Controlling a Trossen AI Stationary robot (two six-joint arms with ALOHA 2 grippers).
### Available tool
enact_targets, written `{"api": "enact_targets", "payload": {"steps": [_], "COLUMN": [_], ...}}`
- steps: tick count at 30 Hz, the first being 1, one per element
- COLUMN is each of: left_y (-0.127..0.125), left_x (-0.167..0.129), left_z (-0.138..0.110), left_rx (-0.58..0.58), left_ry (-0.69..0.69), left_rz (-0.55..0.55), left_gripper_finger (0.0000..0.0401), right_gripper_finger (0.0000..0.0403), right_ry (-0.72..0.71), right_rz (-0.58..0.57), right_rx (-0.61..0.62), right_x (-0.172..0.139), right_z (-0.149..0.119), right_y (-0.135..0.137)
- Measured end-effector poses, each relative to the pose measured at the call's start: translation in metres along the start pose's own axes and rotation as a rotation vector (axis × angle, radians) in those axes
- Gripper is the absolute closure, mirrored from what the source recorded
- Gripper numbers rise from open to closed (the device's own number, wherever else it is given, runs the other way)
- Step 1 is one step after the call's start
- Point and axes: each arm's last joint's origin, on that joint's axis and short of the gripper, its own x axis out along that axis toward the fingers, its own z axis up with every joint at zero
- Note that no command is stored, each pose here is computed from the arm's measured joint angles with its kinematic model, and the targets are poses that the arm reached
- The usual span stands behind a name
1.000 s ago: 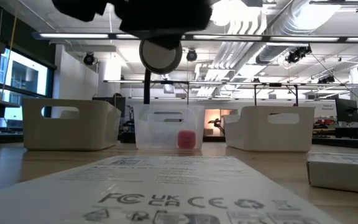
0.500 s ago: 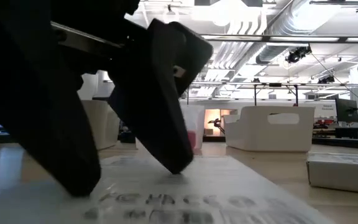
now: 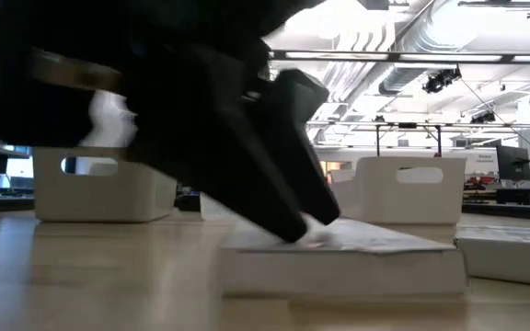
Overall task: Pick and place items into bin
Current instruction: Put the left white box into the white bin
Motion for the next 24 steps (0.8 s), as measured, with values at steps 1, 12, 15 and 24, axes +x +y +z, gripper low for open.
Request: {"api": "enact_targets", "payload": {"steps": [1,12,15,24], "left_y": [0.006,0.048,0.051,0.053], "left_x": [0.0,-0.005,-0.014,-0.044], "left_z": [0.0,-0.007,0.0,0.035], "left_rx": [0.001,-0.024,-0.024,-0.212], "left_ry": [0.003,0.009,-0.001,-0.033], "left_rz": [0.01,0.007,0.018,-0.049], "left_gripper_finger": [0.024,0.024,0.024,0.024], "right_gripper_finger": [0.0199,0.0199,0.0199,0.0199], "right_ry": [0.0,0.015,0.005,-0.042], "right_rz": [0.001,0.012,0.019,0.011], "right_rx": [0.001,0.061,0.068,0.108], "right_x": [0.0,0.0,0.0,0.007], "right_z": [0.0,0.0,0.001,0.01], "right_y": [0.0,0.001,0.002,0.003]}}
